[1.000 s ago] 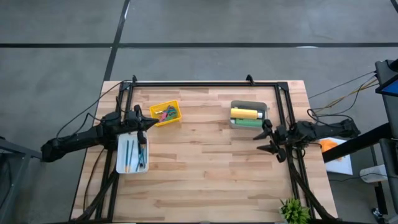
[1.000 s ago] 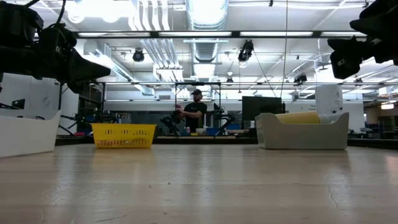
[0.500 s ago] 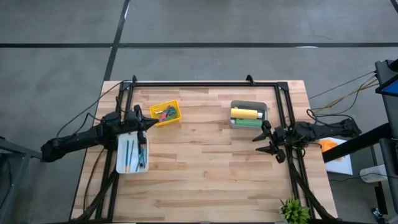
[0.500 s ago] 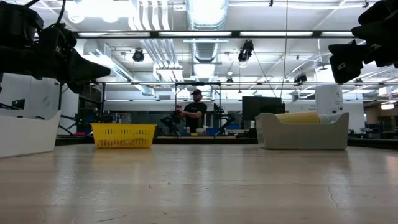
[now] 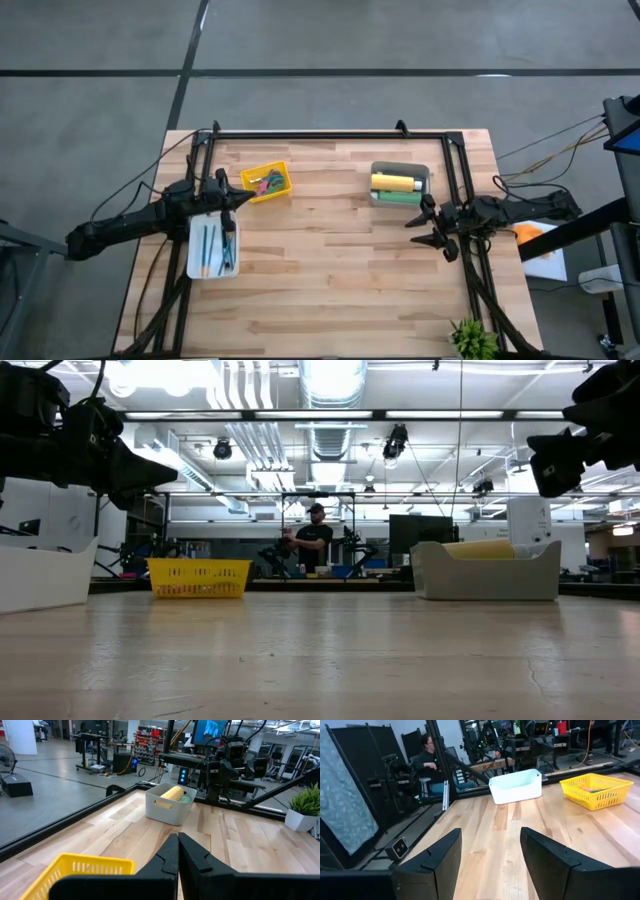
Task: Pick & Place Paint Supplies
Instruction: Return to Home Position
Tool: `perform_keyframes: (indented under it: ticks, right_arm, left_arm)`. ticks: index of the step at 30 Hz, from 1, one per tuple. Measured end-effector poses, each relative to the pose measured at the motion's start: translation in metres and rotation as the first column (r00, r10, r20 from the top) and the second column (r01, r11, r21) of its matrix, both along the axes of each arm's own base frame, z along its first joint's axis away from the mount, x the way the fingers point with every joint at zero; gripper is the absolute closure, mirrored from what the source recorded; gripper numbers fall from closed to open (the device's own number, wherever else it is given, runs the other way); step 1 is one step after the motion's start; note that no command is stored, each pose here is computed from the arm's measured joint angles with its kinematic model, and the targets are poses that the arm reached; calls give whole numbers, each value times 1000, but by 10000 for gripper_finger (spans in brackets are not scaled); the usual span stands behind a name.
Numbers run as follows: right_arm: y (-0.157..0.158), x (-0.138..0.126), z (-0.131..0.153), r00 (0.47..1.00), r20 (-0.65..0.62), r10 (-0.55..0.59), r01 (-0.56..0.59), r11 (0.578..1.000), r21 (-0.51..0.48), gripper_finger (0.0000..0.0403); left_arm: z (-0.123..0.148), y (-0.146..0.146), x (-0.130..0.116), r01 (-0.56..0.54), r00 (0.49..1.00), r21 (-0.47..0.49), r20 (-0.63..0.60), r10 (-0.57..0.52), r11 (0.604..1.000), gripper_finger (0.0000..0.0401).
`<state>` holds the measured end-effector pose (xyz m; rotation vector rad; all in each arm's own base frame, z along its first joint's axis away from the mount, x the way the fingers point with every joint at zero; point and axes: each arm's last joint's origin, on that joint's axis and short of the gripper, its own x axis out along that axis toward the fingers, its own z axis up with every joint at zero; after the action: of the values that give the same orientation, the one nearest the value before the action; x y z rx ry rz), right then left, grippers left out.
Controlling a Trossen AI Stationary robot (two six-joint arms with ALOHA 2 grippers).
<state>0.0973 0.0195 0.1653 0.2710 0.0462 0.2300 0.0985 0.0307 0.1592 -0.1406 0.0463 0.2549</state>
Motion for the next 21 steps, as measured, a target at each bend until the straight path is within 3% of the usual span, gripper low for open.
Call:
perform_keyframes:
  ticks: [21]
  right_arm:
    - [0, 0, 0, 1000, -2, 0, 0, 1000, 7, 202]
  left_arm:
    - [0, 0, 0, 0, 1000, 0, 0, 0, 1000, 401]
